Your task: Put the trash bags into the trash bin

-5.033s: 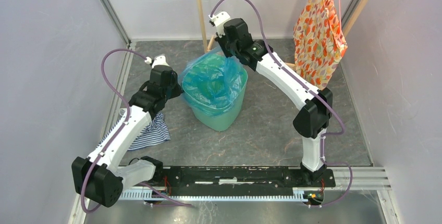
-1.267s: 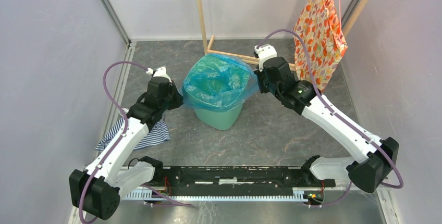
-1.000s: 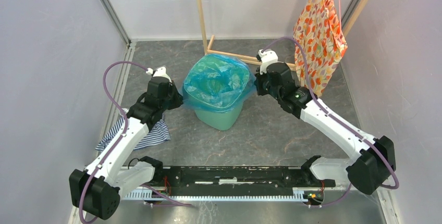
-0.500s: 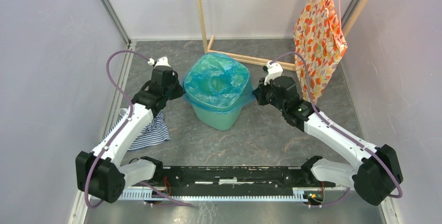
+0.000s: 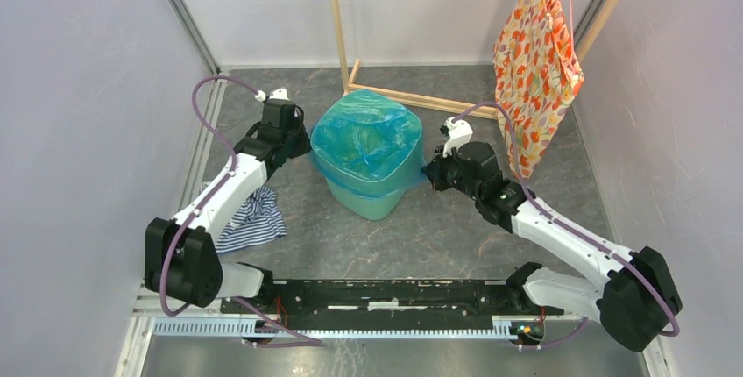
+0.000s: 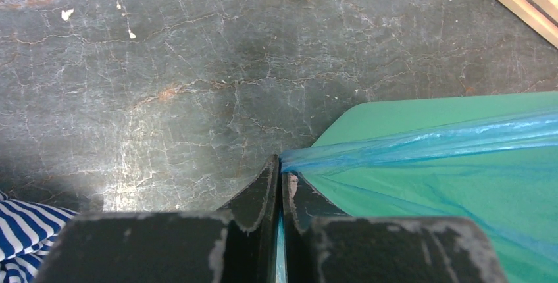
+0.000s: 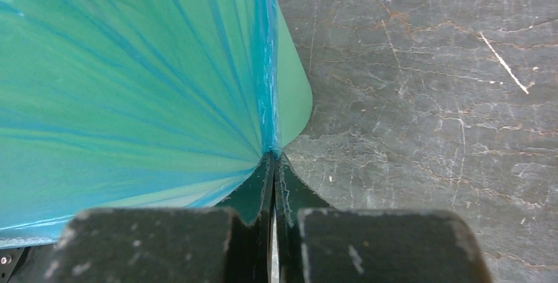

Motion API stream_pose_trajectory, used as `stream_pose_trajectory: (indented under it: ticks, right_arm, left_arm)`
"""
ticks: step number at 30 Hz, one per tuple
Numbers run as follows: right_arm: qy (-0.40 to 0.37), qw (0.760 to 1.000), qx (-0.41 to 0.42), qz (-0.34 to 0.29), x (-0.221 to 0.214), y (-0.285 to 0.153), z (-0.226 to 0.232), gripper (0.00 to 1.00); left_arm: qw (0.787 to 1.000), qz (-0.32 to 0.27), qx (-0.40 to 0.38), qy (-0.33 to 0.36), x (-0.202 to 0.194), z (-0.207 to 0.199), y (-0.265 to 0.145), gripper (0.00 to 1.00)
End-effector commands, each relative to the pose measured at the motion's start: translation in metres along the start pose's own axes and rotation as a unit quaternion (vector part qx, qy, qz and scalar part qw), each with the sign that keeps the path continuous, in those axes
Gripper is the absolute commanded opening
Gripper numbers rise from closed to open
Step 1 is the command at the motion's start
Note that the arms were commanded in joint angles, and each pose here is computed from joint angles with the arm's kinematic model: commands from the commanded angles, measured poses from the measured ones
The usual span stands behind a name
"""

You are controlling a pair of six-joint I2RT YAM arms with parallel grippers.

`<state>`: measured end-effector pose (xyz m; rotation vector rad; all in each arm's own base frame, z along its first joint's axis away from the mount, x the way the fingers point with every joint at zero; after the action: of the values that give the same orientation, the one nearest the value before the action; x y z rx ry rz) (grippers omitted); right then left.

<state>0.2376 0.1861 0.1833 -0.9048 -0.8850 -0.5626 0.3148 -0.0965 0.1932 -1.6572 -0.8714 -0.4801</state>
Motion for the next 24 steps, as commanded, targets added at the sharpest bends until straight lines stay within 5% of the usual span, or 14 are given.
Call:
stream_pose_trajectory:
  ticks: [1,7,24]
  right_arm:
    - [0.003,1.000,0.003,0.009,-0.008,0.001,0.004,0.02]
    - [-0.017,0.996,-0.082,0.042,-0.021,0.010,-0.019,0.00]
    - [-0.027,0.985,-0.153,0.080,-0.023,0.035,-0.055,0.00]
  left_arm:
    - [1.000,0.003,0.004,0.011,0.003,0.004,0.007,0.09]
    - [0.999,0.038,0.021,0.006,-0.025,0.016,0.017,0.07]
    - [0.993,0.120,-0.008,-0.009,-0.105,0.013,0.023,0.02]
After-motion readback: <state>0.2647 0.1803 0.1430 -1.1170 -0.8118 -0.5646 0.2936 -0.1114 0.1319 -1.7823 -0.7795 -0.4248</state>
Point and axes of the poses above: each gripper's point midway between its finger pads, its own y axis out along the fingers, its own z axis along the line the jaws close on, x = y × z, the point moved 6 cm from there along -y, back along the fingers, and after that the axes turned 3 degrees about y, right-handed, at the moved point
